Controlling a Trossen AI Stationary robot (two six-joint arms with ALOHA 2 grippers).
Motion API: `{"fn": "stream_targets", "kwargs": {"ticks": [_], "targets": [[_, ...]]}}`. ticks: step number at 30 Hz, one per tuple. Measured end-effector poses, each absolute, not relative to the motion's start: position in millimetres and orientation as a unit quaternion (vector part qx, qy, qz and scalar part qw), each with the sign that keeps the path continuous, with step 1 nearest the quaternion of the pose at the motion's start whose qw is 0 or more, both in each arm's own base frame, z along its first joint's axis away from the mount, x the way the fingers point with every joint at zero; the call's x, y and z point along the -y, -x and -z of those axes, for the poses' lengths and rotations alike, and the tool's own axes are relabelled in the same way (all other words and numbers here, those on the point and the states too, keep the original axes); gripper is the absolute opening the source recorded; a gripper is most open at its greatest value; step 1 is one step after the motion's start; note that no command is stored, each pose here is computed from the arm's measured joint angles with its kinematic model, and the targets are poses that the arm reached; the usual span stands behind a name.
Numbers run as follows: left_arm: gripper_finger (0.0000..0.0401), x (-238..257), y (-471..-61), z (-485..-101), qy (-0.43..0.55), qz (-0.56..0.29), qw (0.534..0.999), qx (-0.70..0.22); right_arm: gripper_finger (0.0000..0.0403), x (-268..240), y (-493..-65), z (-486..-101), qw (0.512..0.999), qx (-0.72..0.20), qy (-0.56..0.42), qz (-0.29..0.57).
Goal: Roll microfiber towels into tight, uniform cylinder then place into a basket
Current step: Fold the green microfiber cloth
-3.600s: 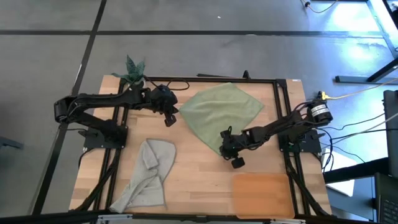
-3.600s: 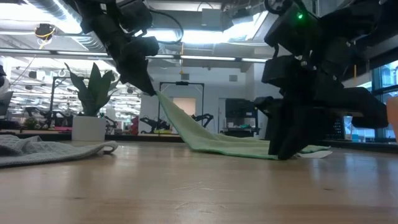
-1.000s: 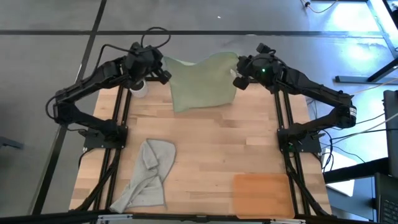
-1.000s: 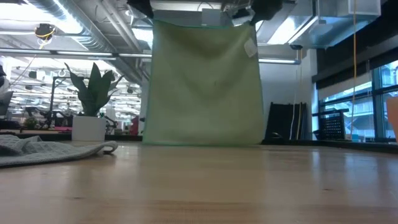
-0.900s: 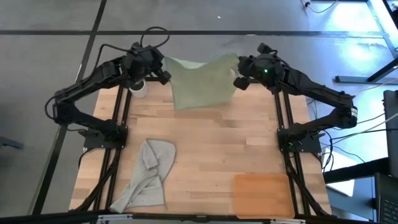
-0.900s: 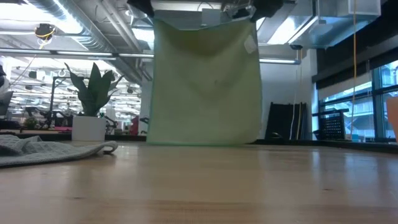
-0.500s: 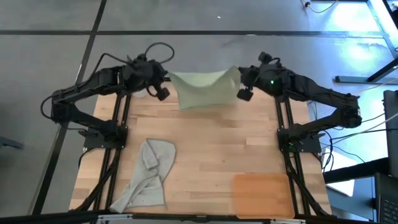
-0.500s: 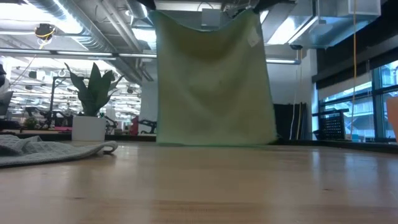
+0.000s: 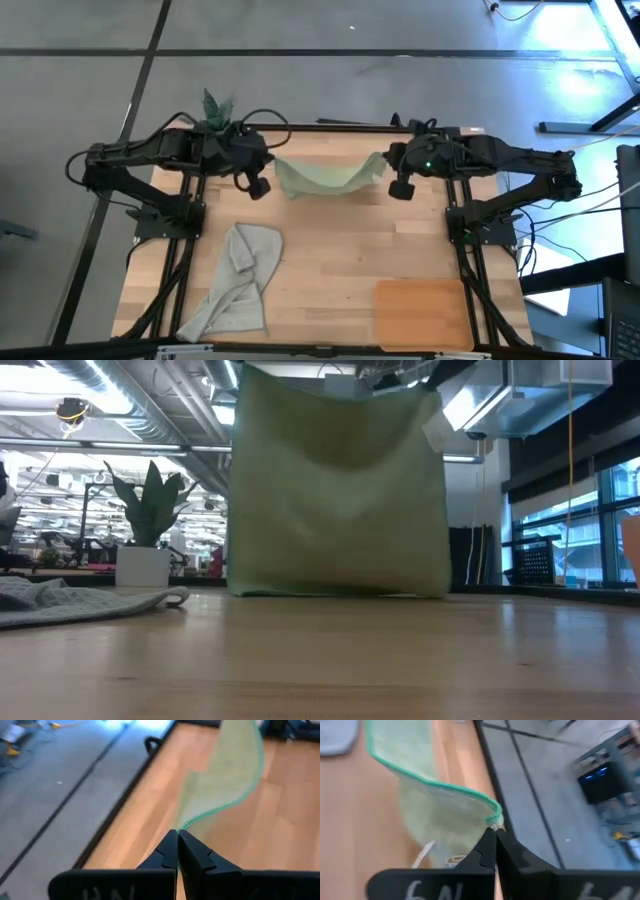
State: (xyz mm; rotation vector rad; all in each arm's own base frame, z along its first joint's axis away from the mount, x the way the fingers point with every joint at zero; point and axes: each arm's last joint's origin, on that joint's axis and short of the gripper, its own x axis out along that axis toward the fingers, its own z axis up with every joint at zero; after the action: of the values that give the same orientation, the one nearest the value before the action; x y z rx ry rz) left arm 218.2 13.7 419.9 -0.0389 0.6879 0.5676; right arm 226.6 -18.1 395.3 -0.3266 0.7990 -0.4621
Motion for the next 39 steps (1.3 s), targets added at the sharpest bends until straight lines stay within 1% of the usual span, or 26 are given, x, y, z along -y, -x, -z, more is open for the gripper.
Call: {"fn": "stream_targets", "kwargs": {"ticks": [4,8,21,27,29,31,33,37,39], "targets": [[0.0000,-23,-221,-424,-0.010,-0.310,0.898,-0.313,0.0000,24,-229,-401,0.866,-0.365,0.209,0.270],[0.0000,-37,-221,-431,-0.035,-0.333,0.897,-0.290,0.0000,34,-232,-408,0.856,-0.347,0.244,0.295],[0.0000,-91,-215,-447,-0.079,-0.422,0.871,-0.239,0.0000,72,-233,-423,0.834,-0.311,0.275,0.364],[0.0000,-108,-214,-465,-0.112,-0.443,0.874,-0.167,0.0000,92,-231,-436,0.819,-0.274,0.298,0.407],[0.0000,-110,-214,-467,-0.117,-0.441,0.875,-0.160,0.0000,95,-230,-439,0.817,-0.264,0.303,0.414],[0.0000,-109,-213,-463,-0.112,-0.426,0.881,-0.174,0.0000,96,-230,-438,0.820,-0.267,0.301,0.407],[0.0000,-107,-213,-455,-0.101,-0.401,0.886,-0.210,0.0000,95,-230,-433,0.830,-0.282,0.286,0.387],[0.0000,-96,-214,-434,-0.054,-0.362,0.883,-0.293,0.0000,89,-227,-415,0.856,-0.325,0.232,0.330],[0.0000,-88,-217,-427,-0.040,-0.335,0.884,-0.324,0.0000,84,-227,-406,0.857,-0.348,0.212,0.315]]}}
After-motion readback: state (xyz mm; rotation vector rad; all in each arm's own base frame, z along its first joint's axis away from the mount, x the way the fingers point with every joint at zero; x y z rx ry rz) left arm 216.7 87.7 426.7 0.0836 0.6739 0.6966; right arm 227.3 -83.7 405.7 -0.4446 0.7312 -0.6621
